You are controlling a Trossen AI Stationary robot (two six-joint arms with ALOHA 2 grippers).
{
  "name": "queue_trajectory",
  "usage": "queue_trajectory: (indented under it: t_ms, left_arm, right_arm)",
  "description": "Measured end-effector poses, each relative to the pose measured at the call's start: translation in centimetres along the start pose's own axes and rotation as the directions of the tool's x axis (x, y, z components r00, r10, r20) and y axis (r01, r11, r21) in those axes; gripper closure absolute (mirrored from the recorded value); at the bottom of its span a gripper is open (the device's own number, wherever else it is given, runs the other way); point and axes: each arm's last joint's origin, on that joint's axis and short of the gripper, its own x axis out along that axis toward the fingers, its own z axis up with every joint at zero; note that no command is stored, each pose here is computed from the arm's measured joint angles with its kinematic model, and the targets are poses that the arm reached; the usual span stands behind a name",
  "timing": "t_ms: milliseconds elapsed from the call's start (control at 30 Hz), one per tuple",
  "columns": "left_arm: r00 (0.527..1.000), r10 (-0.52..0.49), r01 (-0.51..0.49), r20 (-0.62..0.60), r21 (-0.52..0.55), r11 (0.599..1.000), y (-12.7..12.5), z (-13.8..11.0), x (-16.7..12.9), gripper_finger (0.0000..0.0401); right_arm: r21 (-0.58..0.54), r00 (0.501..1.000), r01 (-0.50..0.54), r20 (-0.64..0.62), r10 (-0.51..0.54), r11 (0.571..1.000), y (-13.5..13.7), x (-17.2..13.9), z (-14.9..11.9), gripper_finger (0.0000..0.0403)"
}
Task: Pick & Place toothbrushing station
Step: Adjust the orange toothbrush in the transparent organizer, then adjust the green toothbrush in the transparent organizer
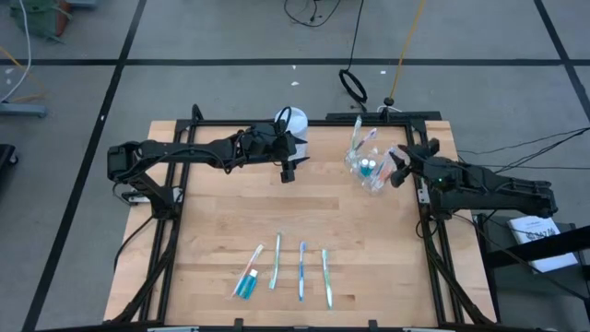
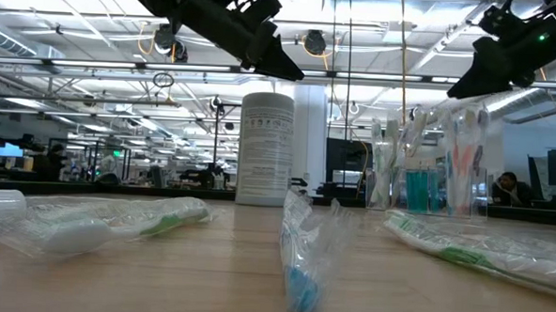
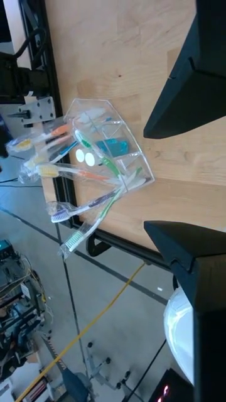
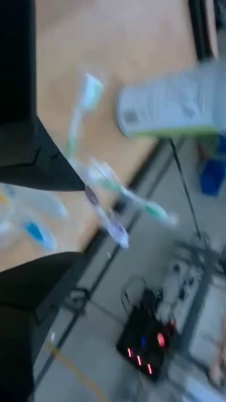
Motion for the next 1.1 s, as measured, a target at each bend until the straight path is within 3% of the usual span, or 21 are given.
queue_trajectory:
  t_ms: [167, 233, 367, 467, 633, 800, 967, 1033, 1100]
  left_arm:
    - [1.0, 0.0, 0.0, 0.0, 0.001, 1.0, 0.0, 0.0, 0.0, 0.0169]
    - [1.0, 0.0, 0.0, 0.0, 0.003, 1.0, 0.0, 0.0, 0.0, 0.0169]
    - [1.0, -0.001, 0.001, 0.001, 0.003, 1.0, 0.0, 0.0, 0.0, 0.0169]
    - [1.0, -0.001, 0.001, 0.001, 0.003, 1.0, 0.0, 0.0, 0.0, 0.0169]
    - [1.0, -0.002, 0.002, 0.001, 0.003, 1.0, 0.0, 0.0, 0.0, 0.0169]
    - [1.0, -0.002, 0.002, 0.001, 0.004, 1.0, 0.0, 0.0, 0.0, 0.0169]
    - [1.0, -0.004, 0.004, -0.006, 0.005, 1.0, 0.0, -0.1, 0.0, 0.0169]
    - [1.0, -0.005, 0.005, -0.008, 0.006, 1.0, 0.0, -0.1, 0.0, 0.0169]
    - [1.0, -0.005, 0.005, -0.007, 0.009, 1.0, 0.0, -0.1, 0.0, 0.0169]
  right_arm:
    - [0.019, 0.986, 0.134, 0.094, -0.135, 0.991, -0.3, -0.1, 0.9, 0.0219]
    - [0.017, 0.98, 0.108, 0.164, -0.109, 0.994, -0.1, -0.2, 1.9, 0.0218]
    - [0.023, 0.925, -0.178, 0.343, 0.16, 0.984, 1.0, -0.5, 4.2, 0.0224]
    - [-0.09, 0.852, -0.342, 0.391, 0.349, 0.935, 2.4, 0.1, 5.2, 0.0231]
    - [-0.28, 0.877, -0.347, 0.241, 0.415, 0.895, 6.2, 3.9, 4.4, 0.0253]
    - [-0.431, 0.879, -0.412, 0.043, 0.475, 0.802, 9.0, 6.2, 3.4, 0.0292]
    - [-0.404, 0.807, -0.571, -0.112, 0.58, 0.715, 10.1, 6.5, 3.8, 0.0369]
    - [-0.36, 0.805, -0.59, -0.184, 0.564, 0.723, 10.0, 6.4, 3.8, 0.0394]
    - [-0.331, 0.827, -0.56, -0.273, 0.491, 0.76, 9.6, 6.5, 3.0, 0.0394]
